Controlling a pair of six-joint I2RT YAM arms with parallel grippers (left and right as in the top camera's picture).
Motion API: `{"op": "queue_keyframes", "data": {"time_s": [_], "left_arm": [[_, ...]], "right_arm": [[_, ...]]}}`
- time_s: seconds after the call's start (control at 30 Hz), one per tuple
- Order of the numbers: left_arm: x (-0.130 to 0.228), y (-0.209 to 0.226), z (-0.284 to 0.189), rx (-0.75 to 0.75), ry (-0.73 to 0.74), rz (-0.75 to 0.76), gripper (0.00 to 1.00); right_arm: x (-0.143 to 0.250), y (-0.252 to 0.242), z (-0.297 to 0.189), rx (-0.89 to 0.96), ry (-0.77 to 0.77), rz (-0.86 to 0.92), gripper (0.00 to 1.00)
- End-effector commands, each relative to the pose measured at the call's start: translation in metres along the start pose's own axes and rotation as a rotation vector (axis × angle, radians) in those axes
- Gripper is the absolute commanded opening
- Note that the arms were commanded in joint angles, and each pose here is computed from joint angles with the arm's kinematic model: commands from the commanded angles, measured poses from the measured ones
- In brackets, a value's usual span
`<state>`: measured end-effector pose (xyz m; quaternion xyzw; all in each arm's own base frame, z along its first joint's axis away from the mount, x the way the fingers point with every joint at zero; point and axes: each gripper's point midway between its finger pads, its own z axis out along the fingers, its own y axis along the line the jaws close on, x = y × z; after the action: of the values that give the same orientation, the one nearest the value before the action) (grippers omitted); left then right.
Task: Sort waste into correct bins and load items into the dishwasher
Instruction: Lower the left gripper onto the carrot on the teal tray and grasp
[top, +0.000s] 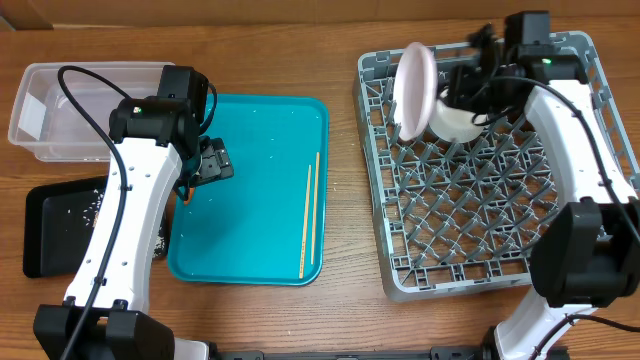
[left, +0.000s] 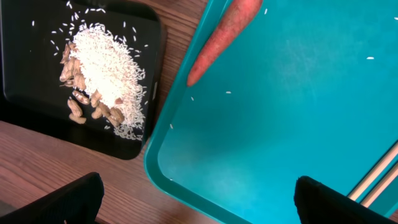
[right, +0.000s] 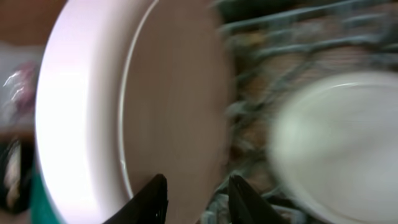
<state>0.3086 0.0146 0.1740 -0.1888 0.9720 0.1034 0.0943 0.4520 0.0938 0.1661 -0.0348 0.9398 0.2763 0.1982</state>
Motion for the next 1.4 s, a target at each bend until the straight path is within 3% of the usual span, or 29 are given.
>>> {"op": "queue_keyframes", "data": {"time_s": [0.0,0.13,0.4,0.6,0.7,0.93,1.17,1.37], "left_arm": [[-0.001,0.003,0.001,-0.018,-0.002,0.019,1.0],[-0.001,0.003,0.001,-0.019,-0.002,0.019,1.0],[-0.001,0.003,0.001,-0.019,-0.003,0.019,1.0],[0.004,0.003,0.009,-0.026,0.013,0.023,1.0],[0.006,0.0,0.024,-0.024,0.014,0.035,1.0],[-0.004,-0.036,0.075,0.096,-0.069,0.222,0.89],[-0.025,-0.053,0.112,0.088,-0.104,0.322,0.99],[-0.035,-0.037,0.152,0.067,-0.056,0.258,1.0]], "right_arm": [[0.005,0.056,-0.01,-0.249,0.007,-0.194,0.35],[0.01,0.053,-0.011,-0.246,0.025,-0.173,0.35],[0.013,0.025,-0.04,-0.039,0.011,-0.092,0.52],[0.033,0.048,-0.08,0.046,0.005,-0.134,0.54],[0.049,0.064,-0.082,0.043,0.05,-0.154,0.54],[0.07,0.086,-0.072,0.018,0.129,-0.175,0.54],[0.076,0.08,-0.073,0.051,0.155,-0.148,0.54],[0.078,0.078,-0.073,0.059,0.163,-0.145,0.55]]}}
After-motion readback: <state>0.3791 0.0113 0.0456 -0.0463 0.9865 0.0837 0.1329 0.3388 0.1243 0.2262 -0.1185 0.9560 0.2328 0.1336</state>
